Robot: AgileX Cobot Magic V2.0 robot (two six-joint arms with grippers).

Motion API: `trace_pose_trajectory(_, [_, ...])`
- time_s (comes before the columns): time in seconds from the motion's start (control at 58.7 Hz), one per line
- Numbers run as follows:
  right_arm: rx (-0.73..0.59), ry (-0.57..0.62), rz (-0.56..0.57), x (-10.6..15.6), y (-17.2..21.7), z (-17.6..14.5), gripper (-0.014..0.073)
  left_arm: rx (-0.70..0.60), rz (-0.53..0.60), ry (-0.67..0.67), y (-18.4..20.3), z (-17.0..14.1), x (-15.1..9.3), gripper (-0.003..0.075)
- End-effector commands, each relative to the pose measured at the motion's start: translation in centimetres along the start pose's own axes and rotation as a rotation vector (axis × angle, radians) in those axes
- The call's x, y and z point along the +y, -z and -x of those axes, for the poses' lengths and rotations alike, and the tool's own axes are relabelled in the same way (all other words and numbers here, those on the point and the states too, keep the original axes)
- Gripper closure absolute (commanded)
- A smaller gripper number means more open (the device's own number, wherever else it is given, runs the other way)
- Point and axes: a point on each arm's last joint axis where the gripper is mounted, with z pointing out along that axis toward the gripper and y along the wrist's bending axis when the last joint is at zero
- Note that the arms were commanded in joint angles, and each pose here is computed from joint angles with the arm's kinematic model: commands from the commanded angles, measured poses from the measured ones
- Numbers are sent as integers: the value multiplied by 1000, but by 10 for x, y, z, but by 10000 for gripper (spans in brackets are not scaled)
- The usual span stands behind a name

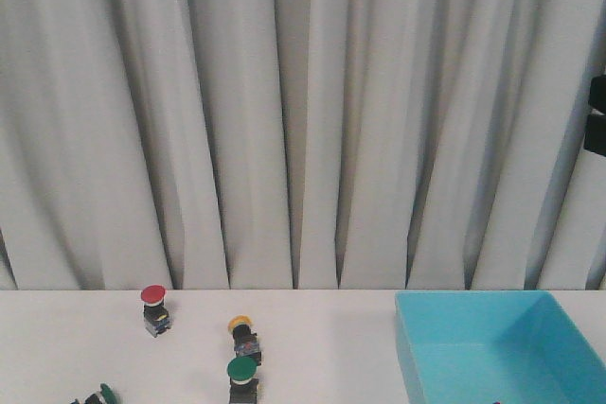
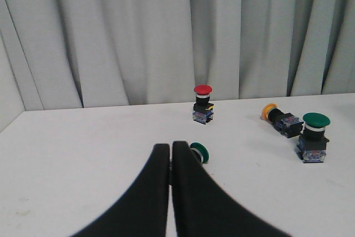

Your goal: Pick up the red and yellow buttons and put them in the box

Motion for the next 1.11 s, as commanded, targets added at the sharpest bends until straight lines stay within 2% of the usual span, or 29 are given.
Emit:
trace_pose_trajectory(0.0, [-98, 0, -28, -2, 8, 16, 603, -91, -14, 41, 1, 5, -1, 726])
trace_pose_trajectory(0.971, [-98, 0, -28, -2, 8, 16, 603, -96, -15, 45, 1, 7, -1, 726])
trace_pose_trajectory(1.09, [-99, 68, -57, -4, 14, 15, 603, -96, -15, 45, 1, 7, -1, 726])
